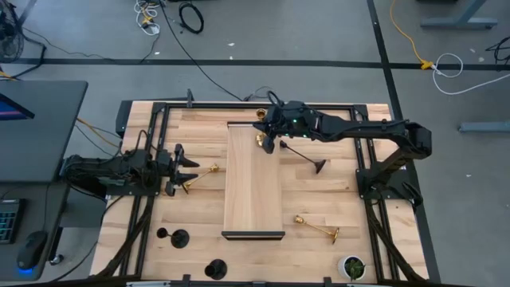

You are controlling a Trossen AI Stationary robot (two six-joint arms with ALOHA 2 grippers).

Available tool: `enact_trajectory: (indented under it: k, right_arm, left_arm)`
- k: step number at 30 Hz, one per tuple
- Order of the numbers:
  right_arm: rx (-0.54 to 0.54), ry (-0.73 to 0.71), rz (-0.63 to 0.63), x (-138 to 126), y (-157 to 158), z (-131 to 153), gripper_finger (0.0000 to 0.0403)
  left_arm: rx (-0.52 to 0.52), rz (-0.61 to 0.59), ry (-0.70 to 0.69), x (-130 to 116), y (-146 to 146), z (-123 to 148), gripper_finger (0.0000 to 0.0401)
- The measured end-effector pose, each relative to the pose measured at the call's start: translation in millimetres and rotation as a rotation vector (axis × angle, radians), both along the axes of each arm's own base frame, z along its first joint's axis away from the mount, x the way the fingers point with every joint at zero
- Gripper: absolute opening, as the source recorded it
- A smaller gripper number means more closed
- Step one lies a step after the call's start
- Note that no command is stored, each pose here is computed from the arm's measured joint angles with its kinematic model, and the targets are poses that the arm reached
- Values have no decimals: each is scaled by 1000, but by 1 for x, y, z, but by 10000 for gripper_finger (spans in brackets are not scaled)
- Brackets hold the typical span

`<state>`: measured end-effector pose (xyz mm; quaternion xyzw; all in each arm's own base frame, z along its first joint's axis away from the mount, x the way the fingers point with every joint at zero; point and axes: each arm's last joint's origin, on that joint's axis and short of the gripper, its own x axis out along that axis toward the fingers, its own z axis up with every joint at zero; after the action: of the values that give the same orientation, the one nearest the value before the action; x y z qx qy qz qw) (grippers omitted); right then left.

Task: Pick & Place candle stick holders
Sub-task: Put the top right gold candle holder on the shelf

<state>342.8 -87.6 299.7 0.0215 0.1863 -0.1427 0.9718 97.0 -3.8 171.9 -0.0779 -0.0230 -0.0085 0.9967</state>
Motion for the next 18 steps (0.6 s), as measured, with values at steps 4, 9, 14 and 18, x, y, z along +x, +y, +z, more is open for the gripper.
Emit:
enact_trajectory:
  k: [4,9,14,18]
  right_arm:
    - [3,-82,-11,-17,4,-1,2]
    - [4,-168,-16,-29,7,-14,2]
    - [6,-154,-26,-32,6,-24,2]
    - [20,-169,-22,-32,4,-24,4]
  left_arm:
    - [1,-7,0,0,0,0,181]
    - [7,-6,0,0,0,0,181]
    - [9,-1,-2,0,0,0,181]
    - [8,21,-1,0,1,0,181]
